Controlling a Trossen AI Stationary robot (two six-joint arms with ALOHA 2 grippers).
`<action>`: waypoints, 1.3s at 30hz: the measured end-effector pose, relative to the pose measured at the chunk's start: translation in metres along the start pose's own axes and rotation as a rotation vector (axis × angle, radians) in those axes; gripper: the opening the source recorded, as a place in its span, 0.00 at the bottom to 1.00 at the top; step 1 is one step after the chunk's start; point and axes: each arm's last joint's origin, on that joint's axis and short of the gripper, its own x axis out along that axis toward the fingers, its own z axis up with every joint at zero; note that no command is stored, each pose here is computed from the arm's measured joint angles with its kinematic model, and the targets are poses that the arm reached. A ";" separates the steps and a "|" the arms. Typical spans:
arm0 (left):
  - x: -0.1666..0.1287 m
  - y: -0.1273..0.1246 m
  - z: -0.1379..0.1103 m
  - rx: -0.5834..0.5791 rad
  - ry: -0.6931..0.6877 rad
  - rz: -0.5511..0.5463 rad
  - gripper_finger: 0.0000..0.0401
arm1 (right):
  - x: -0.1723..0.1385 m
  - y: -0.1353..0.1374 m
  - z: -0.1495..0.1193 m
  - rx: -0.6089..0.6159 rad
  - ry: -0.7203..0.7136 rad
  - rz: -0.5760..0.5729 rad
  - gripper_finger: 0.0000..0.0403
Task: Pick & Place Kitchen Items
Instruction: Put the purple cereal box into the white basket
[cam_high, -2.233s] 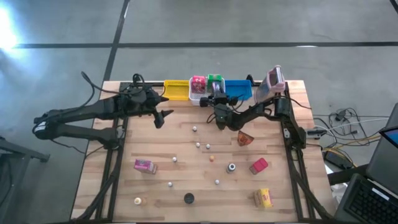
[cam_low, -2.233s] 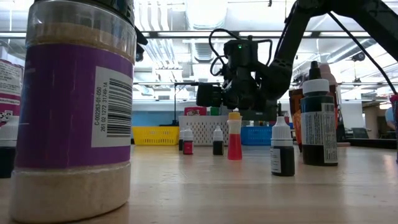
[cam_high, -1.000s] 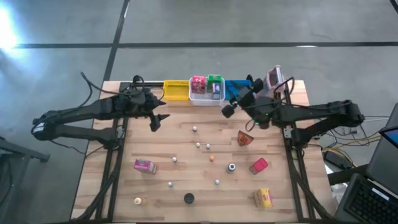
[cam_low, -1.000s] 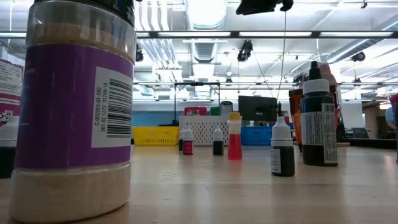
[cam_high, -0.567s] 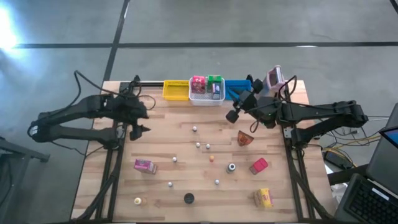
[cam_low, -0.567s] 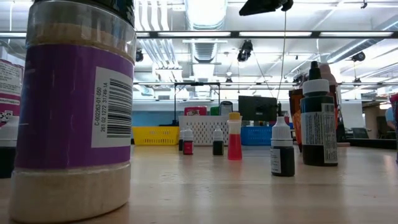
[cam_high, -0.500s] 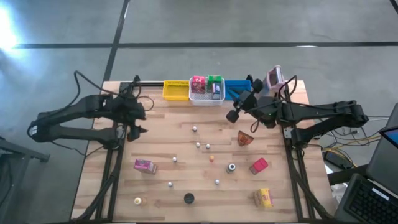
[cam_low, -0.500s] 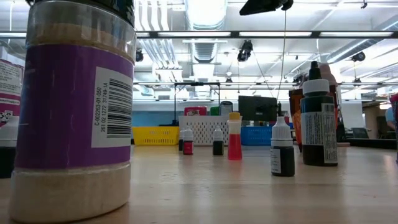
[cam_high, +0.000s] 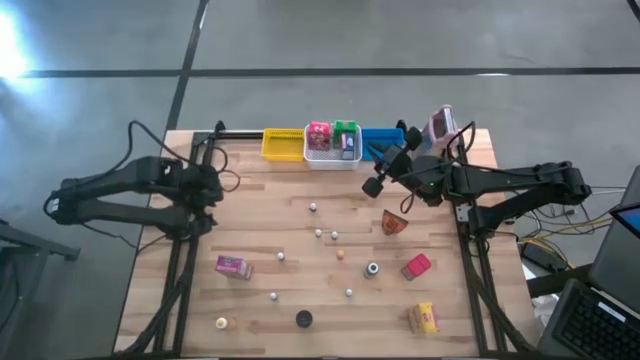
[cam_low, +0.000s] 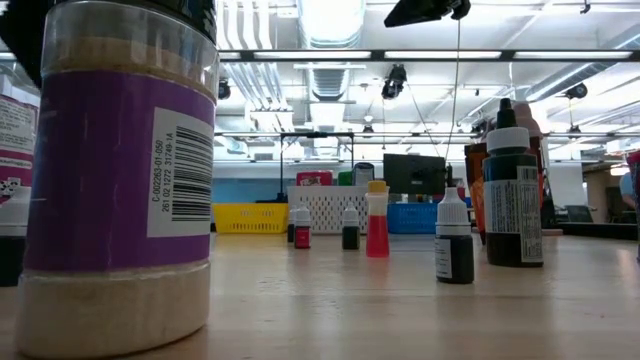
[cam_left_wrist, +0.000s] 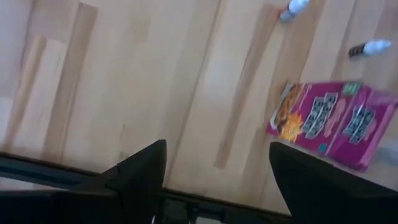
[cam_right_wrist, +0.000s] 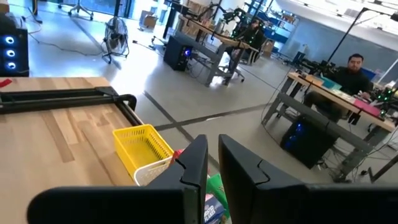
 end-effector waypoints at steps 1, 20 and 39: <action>0.002 0.000 -0.002 0.009 0.009 0.000 0.72 | 0.000 0.000 0.000 0.003 0.000 0.000 0.10; 0.015 0.004 -0.036 0.005 0.188 0.004 0.72 | 0.005 -0.005 0.001 0.102 -0.007 -0.031 0.19; -0.005 -0.004 -0.012 0.077 -0.004 -0.108 0.72 | 0.005 -0.005 0.001 0.109 -0.014 -0.029 0.16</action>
